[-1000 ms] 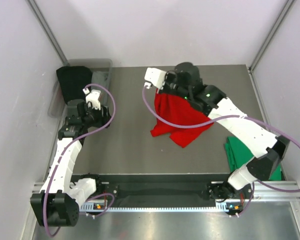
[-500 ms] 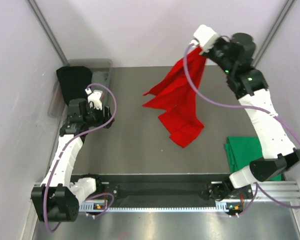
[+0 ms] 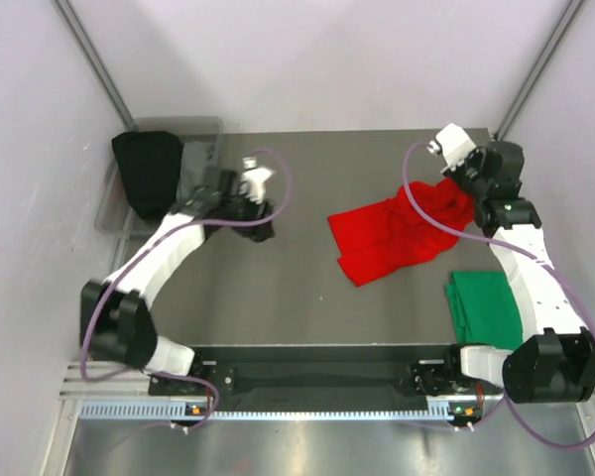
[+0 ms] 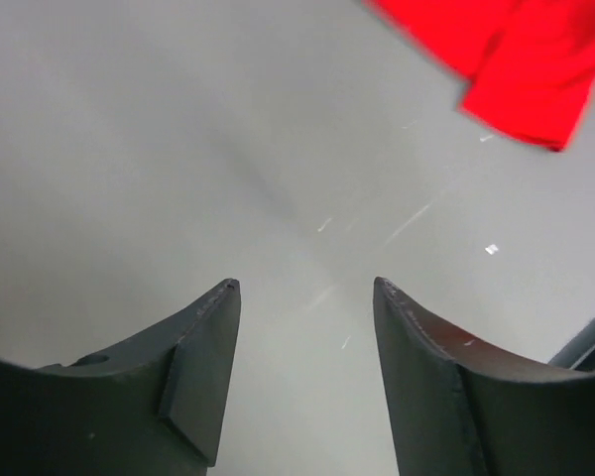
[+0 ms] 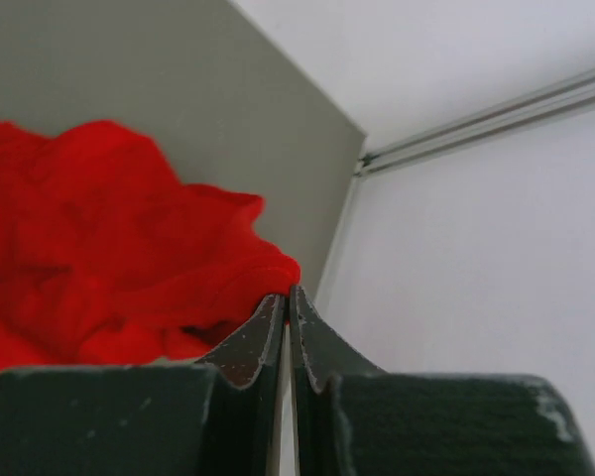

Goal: Fold and stack the t-shirts

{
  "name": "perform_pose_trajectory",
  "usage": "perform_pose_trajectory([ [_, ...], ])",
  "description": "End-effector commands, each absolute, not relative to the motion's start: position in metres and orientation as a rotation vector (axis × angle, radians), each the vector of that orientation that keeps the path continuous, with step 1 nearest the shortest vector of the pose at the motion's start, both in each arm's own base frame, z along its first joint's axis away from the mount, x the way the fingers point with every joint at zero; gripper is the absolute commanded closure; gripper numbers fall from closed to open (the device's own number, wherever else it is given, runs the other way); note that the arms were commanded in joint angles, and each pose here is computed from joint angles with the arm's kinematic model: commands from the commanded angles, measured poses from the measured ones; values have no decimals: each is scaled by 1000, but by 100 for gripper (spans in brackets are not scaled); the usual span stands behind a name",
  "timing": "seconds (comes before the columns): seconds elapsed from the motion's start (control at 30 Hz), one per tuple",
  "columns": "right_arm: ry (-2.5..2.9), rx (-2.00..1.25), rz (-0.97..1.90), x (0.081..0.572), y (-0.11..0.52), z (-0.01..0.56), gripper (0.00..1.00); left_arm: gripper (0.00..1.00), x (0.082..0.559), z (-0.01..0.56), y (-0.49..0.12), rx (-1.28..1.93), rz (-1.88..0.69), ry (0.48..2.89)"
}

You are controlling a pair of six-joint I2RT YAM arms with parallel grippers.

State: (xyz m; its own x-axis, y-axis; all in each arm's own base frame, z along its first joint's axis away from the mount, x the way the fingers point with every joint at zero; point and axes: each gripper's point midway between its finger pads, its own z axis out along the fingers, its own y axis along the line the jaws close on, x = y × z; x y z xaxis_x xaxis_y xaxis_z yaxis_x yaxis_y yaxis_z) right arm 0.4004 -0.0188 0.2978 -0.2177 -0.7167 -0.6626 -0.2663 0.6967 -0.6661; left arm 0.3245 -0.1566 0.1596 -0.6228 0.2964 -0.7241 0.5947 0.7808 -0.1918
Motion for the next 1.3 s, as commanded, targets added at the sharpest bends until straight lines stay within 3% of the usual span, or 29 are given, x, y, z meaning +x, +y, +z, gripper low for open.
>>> perform_pose_trajectory([
  [0.0, 1702, -687, -459, 392, -13, 315, 99, 41, 333, 165, -203, 881, -541, 2262],
  [0.23, 1790, -622, -368, 374, -10, 263, 98, 42, 352, 111, -281, 1149, -439, 2374],
  [0.47, 1831, -590, -300, 363, -5, 231, 98, 43, 350, 88, -342, 1363, -335, 2336],
  [0.77, 1834, -579, -261, 362, -1, 220, 98, 48, 331, 51, -363, 1493, -246, 2351],
  [0.9, 1831, -573, -251, 362, 0, 220, 98, 53, 337, 46, -363, 1489, -203, 2357],
  [1.27, 1844, -583, -231, 359, 3, 212, 98, 56, 350, 46, -369, 1474, -160, 2346],
])
